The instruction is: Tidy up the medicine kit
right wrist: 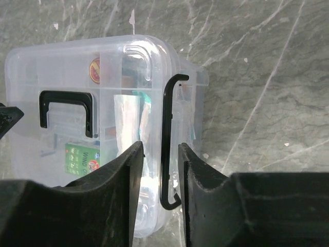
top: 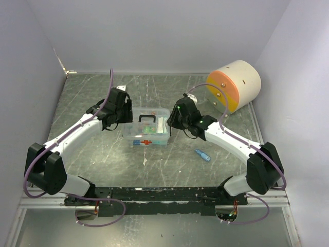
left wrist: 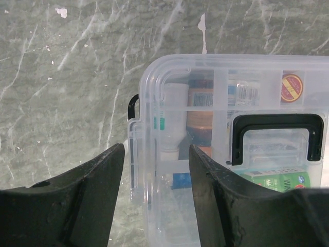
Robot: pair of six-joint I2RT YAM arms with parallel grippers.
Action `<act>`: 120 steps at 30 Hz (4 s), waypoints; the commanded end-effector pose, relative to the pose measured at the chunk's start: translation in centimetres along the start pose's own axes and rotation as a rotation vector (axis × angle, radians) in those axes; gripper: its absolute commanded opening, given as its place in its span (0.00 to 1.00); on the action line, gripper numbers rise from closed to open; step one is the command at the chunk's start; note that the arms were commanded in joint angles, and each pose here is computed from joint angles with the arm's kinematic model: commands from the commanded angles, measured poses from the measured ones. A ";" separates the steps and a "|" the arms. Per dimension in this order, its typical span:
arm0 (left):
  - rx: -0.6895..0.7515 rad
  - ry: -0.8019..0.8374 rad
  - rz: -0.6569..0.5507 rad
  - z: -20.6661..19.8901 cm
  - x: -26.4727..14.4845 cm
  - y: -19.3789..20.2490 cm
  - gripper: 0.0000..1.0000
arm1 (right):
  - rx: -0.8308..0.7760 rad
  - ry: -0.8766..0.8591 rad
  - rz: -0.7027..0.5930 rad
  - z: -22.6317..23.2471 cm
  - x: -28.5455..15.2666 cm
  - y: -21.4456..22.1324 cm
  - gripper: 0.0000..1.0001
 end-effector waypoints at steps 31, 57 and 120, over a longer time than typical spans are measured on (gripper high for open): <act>-0.609 0.364 -0.192 5.6 -1.8 -1.1 0.93 | -0.560 0.012 -0.003 10.7 0.5 -0.6 0.60; -1.045 0.580 0.042 5.8 2.4 7.8 0.97 | -0.683 0.080 0.085 13.2 4.1 2.3 0.60; -0.712 0.580 0.041 3.5 -2.8 5.2 0.70 | -0.643 0.064 0.138 11.5 6.6 4.7 0.58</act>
Point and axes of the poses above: each gripper's point midway between its finger pads, its own x axis out along the fingers, its own z axis along the line the jaws close on, y = z × x, the point moved 7 cm from there along -x, back along the fingers, and after that the axes turned 3 degrees about -x, right-handed, at the moved point
